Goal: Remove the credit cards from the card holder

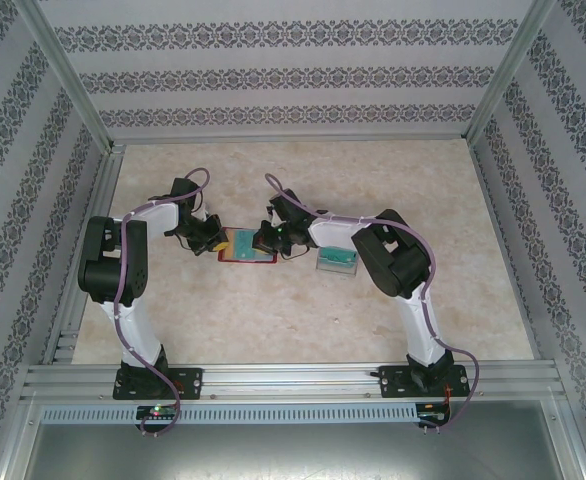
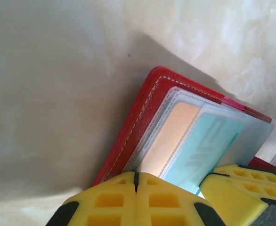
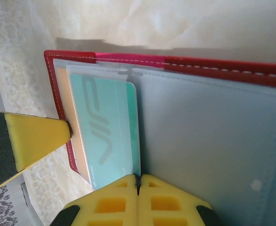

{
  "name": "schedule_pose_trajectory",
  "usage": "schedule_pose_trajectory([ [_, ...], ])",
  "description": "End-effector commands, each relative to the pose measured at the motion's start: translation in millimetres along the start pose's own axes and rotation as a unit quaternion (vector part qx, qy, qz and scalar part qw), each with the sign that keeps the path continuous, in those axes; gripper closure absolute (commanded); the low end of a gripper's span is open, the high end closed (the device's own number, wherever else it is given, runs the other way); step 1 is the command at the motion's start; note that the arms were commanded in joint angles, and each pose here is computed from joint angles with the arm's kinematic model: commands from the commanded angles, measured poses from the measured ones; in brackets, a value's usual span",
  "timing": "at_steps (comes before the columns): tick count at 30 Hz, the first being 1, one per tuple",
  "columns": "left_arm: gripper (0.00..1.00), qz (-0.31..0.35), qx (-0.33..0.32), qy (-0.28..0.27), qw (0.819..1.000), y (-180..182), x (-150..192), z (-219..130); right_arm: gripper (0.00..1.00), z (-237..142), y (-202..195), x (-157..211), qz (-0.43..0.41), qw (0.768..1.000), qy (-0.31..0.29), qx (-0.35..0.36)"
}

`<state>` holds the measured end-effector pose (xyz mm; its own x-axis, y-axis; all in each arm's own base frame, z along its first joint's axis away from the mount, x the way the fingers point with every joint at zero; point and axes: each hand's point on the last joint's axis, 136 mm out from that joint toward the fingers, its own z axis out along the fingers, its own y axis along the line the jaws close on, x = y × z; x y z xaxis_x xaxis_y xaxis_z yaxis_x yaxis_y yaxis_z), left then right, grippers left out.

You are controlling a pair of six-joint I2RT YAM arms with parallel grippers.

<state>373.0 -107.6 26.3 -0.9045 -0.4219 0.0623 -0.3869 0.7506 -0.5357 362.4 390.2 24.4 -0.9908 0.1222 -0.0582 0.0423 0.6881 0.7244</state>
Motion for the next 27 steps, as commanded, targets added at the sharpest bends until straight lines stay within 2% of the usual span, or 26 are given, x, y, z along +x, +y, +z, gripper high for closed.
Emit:
schedule_pose_trajectory([
  [1,1.0,-0.016,-0.065,0.035,0.997,30.5,16.6,14.0,1.0,-10.3,-39.0,4.4,0.026,0.998,0.005,0.062],
  [11,1.0,-0.014,-0.067,0.035,0.997,31.1,16.7,13.9,1.0,-20.2,-50.0,6.1,0.025,0.995,0.012,0.091],
  [27,1.0,-0.014,-0.066,0.036,0.997,30.9,17.4,13.8,1.0,-24.4,-47.5,2.3,0.023,0.997,0.008,0.072],
])
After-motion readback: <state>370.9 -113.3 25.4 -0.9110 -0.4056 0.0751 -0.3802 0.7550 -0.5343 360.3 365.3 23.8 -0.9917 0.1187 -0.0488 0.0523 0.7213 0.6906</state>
